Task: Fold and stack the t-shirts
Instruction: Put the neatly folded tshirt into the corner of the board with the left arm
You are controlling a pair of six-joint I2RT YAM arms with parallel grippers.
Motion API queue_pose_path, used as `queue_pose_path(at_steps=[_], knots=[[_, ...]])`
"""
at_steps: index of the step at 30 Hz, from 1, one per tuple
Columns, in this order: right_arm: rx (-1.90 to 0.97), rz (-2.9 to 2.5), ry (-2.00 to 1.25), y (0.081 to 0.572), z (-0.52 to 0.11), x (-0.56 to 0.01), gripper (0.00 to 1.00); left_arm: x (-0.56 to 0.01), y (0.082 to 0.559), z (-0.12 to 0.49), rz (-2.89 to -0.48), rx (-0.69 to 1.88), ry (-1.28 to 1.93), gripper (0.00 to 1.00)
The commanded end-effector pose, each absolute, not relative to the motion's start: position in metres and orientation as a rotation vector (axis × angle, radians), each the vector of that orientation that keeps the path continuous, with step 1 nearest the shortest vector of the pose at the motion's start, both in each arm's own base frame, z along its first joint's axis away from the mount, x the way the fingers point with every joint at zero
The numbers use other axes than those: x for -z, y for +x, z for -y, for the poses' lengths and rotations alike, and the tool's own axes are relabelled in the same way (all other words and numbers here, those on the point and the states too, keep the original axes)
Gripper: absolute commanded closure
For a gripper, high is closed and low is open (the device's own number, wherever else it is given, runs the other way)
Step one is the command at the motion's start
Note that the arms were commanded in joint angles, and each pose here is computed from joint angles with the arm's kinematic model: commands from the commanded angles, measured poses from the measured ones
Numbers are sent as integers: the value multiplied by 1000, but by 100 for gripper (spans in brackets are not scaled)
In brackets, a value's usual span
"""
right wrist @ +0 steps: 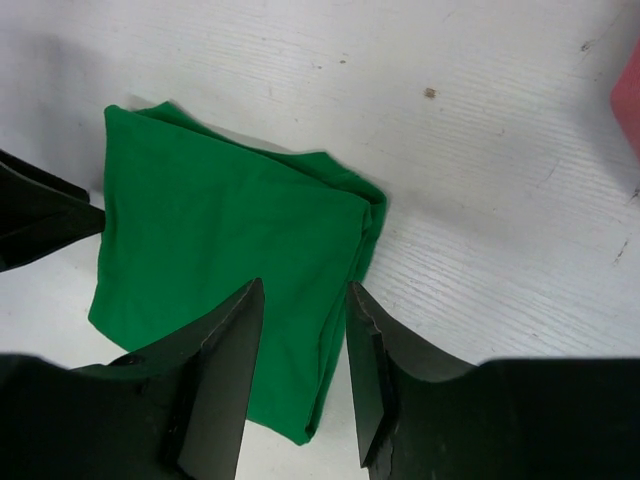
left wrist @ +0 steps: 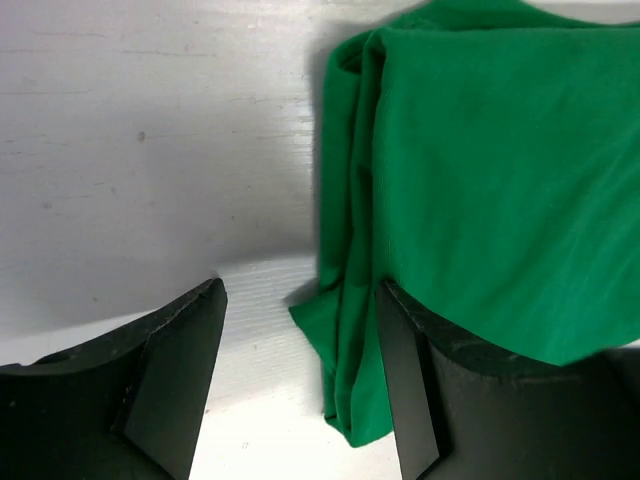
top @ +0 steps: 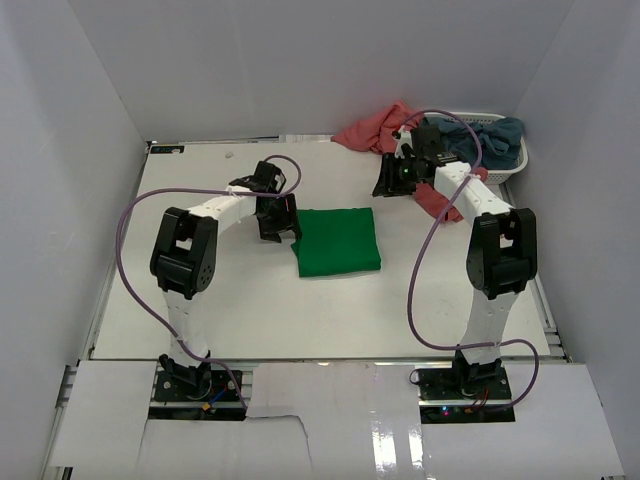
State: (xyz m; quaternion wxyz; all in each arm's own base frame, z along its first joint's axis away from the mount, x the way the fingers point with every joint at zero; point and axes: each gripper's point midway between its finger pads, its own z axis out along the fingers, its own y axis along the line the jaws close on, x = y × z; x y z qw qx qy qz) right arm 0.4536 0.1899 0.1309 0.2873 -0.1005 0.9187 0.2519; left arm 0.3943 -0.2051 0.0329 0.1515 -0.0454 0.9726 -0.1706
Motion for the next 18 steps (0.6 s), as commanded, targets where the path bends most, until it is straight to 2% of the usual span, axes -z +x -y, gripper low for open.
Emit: queue_pose_path(at_steps=[1, 8, 18], knots=[[-693, -2391, -304, 451, -191, -150, 55, -55, 403, 218, -2705, 627, -134, 28], [-707, -2402, -309, 448, -193, -146, 56, -46, 401, 226, -2722, 695, -144, 29], [-720, -2411, -313, 449, -194, -141, 56, -67, 408, 201, -2633, 595, -252, 33]])
